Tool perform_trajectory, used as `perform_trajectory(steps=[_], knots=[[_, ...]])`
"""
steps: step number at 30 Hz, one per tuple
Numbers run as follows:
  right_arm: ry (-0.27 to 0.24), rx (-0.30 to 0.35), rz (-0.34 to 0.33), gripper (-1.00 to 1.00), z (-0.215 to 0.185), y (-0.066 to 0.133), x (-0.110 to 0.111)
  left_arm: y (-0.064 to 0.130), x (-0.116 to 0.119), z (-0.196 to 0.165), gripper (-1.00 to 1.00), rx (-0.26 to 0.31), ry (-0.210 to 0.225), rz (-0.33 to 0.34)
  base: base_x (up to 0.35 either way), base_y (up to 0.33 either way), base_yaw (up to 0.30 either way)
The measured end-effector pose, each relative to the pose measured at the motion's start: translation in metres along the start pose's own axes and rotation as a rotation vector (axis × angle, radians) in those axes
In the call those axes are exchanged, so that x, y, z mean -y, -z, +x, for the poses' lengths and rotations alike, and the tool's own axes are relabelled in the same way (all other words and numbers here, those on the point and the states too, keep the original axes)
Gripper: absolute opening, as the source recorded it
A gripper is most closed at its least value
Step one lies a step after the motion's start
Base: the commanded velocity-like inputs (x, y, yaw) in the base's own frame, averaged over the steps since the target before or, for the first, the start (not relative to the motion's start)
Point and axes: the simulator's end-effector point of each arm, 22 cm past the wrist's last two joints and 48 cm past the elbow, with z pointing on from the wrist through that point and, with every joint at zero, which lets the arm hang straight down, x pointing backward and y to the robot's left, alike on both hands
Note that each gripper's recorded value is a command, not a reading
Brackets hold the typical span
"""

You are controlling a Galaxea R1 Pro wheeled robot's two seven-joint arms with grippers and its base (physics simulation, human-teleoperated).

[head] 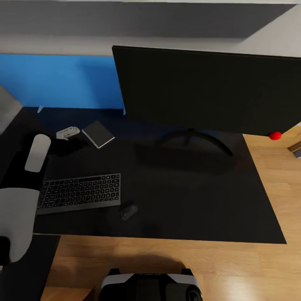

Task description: In the bedroom, organize the workspace by keeping the computer under the desk, ensuring the monitor is on the desk, placing the keyboard on the desk next to the monitor, placing the mouse on the desk next to the keyboard, moving the folder from the swivel chair onto the desk next to the mouse, stacking the notebook on top of the folder with the pen on top of the notebook, and positioning the swivel chair next to the desk.

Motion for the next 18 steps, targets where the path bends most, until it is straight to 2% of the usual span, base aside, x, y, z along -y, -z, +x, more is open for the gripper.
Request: perform_trajectory(steps=[4, 8, 13, 16, 18], knots=[[0.000, -0.001, 0.000, 1.00, 0.000, 0.000, 0.000, 0.000, -0.010, 0.001, 1.00, -0.001, 0.000, -0.017, 0.082, 0.059, -0.002], [0.001, 0.000, 0.000, 1.00, 0.000, 0.000, 0.000, -0.001, -0.031, 0.001, 1.00, 0.010, 0.010, -0.051, 0.027, 0.019, -0.001], [0.001, 0.000, 0.000, 1.00, 0.000, 0.000, 0.000, -0.017, -0.067, 0.015, 1.00, 0.020, 0.053, -0.119, 0.007, 0.005, 0.000], [0.001, -0.002, 0.000, 1.00, 0.001, 0.000, 0.000, -0.030, -0.104, 0.029, 1.00, 0.023, 0.059, -0.213, 0.001, 0.001, 0.000], [-0.001, -0.004, 0.001, 1.00, 0.002, 0.001, 0.001, -0.035, -0.121, 0.036, 1.00, 0.029, 0.067, -0.236, 0.000, 0.000, 0.000]])
